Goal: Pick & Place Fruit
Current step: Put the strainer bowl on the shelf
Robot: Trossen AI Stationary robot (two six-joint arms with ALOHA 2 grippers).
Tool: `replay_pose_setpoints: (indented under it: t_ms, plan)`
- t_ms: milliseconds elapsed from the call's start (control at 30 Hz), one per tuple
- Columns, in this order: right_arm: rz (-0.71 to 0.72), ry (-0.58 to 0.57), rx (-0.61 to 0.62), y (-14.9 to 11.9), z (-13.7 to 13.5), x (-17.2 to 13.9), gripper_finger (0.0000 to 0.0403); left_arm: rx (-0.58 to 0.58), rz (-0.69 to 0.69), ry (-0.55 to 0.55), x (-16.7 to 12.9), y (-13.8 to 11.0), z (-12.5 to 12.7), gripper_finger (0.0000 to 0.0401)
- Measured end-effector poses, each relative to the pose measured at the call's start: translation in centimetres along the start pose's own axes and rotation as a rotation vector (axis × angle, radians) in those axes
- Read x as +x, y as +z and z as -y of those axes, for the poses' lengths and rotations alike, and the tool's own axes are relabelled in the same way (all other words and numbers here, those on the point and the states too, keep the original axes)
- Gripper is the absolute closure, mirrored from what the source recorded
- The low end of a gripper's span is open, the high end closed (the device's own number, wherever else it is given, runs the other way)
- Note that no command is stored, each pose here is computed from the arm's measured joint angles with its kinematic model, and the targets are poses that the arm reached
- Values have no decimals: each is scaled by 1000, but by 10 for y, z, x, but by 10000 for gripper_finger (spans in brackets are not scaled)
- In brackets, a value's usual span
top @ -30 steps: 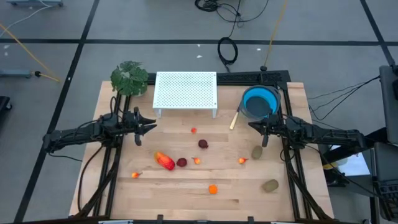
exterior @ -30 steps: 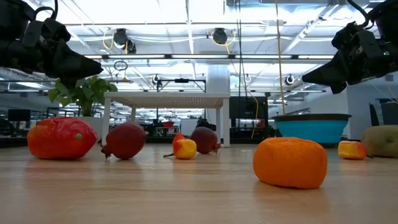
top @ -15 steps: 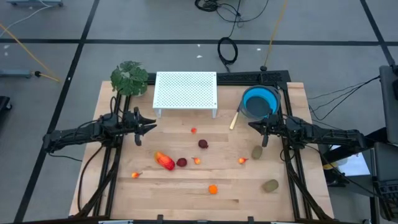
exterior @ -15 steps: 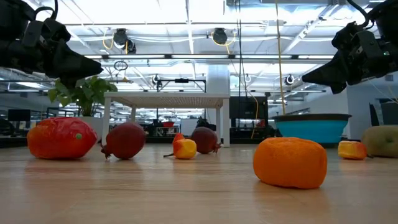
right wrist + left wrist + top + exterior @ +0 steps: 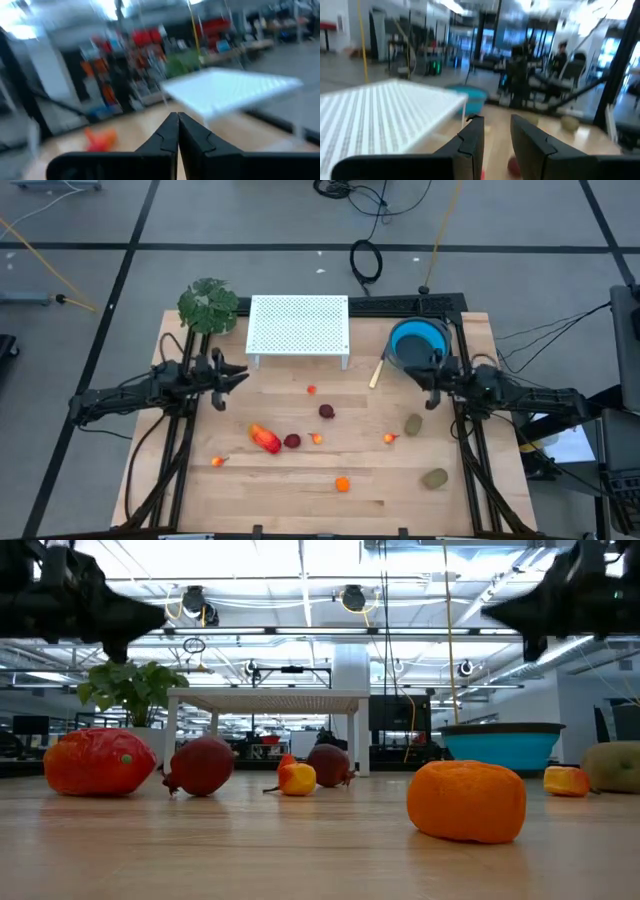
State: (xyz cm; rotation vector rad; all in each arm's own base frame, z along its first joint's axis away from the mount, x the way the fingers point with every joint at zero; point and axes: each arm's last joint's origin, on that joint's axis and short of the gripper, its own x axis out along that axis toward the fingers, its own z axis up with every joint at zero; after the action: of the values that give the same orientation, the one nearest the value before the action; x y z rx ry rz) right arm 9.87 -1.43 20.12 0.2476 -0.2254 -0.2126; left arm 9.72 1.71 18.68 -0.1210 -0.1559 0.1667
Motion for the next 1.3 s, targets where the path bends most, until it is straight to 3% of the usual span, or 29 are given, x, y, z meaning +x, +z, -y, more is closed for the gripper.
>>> replay_pose_setpoints:
  t_ms: [167,300,433,600,800,933,1067,1300]
  plan:
    - [339,-45,58,31,-3,-4,403,5,101,-9,-1,10,1,308]
    - [352,-143,56,43,-4,-3,403,7,124,-6,-1,12,1,308]
    - [204,-246,17,63,-8,5,403,7,124,-5,-1,12,1,308]
    - [9,-296,-67,95,-19,23,403,7,119,-1,-1,12,1,308]
    - [-274,-421,-156,111,-24,43,403,6,112,9,-1,11,1,308]
    - [-481,-580,-103,112,-20,47,403,5,112,9,-1,11,1,308]
    - [-670,-773,31,110,-12,43,403,5,113,9,-1,11,1,308]
    - [-986,-998,164,106,1,30,403,5,113,10,-1,11,1,308]
